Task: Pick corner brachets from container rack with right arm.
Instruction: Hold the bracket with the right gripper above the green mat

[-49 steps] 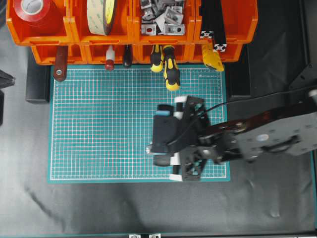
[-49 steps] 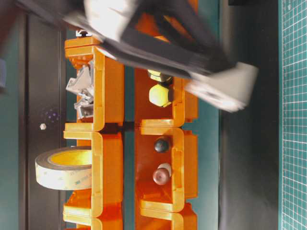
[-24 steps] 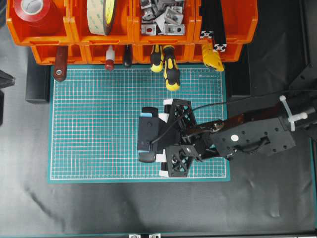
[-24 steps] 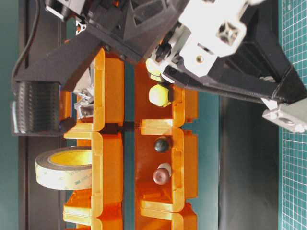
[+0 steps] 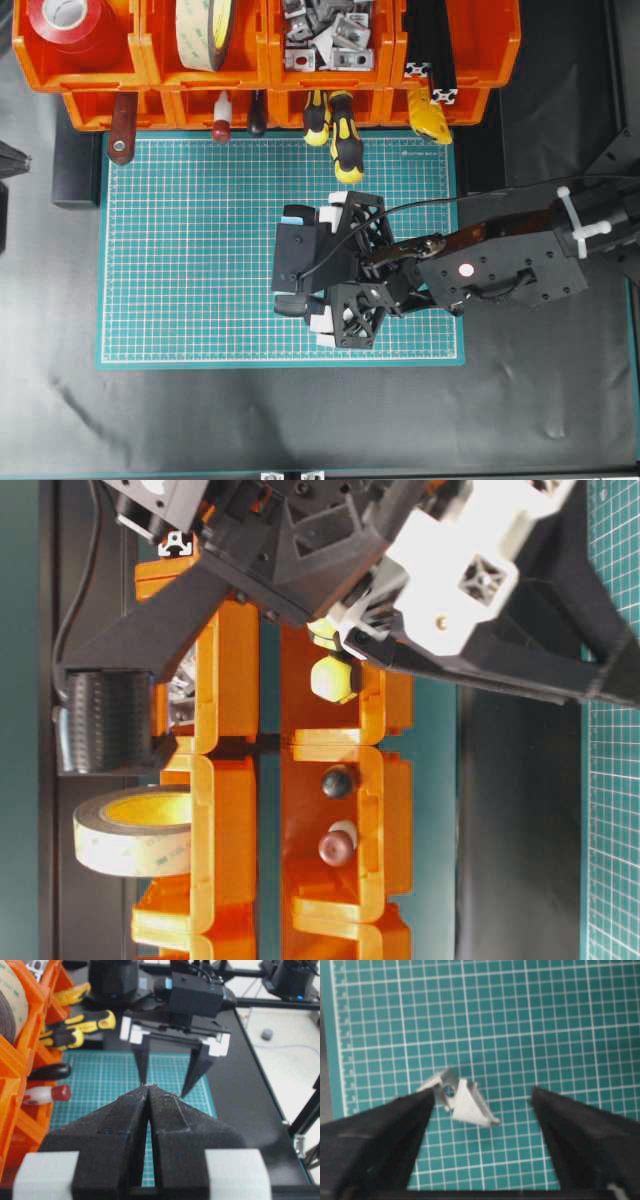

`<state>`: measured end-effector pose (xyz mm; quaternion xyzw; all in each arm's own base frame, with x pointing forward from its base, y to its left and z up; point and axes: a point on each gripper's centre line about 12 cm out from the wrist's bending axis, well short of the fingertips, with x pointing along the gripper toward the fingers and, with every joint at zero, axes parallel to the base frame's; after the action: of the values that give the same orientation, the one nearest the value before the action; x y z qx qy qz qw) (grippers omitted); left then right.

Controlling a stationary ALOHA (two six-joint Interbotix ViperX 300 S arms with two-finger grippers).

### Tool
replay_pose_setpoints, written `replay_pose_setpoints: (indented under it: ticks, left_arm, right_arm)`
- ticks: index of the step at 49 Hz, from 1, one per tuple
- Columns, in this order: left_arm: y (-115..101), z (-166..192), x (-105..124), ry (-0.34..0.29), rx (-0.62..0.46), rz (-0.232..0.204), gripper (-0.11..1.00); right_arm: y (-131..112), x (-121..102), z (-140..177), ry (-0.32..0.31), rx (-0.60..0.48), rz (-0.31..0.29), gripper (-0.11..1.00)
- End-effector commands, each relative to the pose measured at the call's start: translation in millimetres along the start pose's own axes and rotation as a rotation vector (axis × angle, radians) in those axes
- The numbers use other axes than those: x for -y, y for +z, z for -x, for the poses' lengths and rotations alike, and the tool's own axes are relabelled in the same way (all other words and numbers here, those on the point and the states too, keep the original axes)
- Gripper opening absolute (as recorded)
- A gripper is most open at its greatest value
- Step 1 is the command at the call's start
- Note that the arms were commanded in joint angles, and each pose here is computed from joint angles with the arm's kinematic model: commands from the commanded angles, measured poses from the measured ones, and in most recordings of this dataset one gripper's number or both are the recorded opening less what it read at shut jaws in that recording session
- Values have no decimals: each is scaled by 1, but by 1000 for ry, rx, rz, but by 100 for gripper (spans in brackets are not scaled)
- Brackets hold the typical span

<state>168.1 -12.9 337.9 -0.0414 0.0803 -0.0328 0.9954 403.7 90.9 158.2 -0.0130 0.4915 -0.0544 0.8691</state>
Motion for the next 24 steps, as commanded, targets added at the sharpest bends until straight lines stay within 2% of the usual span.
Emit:
replay_pose_setpoints:
  ticks: [1,24]
  left_arm:
    - [11,0,1,-2,24,-7,0]
    - [10,1,1,-1,26,-7,0]
  right_arm:
    - [13,-3,10,18,48,2,83]
    - [13,-3,10,14,44,-3,82]
